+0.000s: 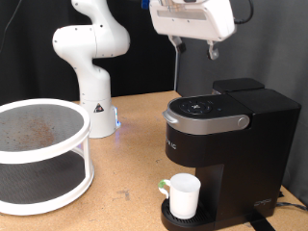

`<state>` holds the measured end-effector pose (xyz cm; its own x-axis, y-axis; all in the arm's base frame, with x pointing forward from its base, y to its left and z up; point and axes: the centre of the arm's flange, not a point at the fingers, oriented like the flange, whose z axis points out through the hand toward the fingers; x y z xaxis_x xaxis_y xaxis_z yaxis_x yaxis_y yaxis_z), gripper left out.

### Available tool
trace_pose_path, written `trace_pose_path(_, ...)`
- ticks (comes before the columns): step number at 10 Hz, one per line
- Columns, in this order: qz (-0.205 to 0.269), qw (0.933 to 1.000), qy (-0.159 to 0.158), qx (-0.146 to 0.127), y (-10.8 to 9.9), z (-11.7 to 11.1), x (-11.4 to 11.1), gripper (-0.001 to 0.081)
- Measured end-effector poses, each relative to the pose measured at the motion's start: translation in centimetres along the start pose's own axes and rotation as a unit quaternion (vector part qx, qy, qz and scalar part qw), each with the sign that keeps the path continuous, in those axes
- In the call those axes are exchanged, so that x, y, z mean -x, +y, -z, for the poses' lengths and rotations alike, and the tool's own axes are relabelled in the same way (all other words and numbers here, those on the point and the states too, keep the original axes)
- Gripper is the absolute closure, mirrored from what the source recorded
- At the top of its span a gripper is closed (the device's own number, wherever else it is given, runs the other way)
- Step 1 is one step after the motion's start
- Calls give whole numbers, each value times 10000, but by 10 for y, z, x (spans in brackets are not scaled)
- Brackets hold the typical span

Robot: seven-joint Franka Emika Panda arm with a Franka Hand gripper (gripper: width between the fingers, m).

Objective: Make a cup of coffee with the keurig machine

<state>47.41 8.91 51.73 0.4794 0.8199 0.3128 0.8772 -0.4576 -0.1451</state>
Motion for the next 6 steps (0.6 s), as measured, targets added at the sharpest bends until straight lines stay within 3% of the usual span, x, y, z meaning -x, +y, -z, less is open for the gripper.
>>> trace_pose_path(1,73,9983,-139,564,2,-6,-4,3)
trace_pose_path(2,44,9958,-251,877,3,-11,-11,3)
trace_pose_path(3,-56,9955,-296,898,5,-14,-14,3)
trace_pose_path(6,-441,9966,-401,566,21,-19,-21,3)
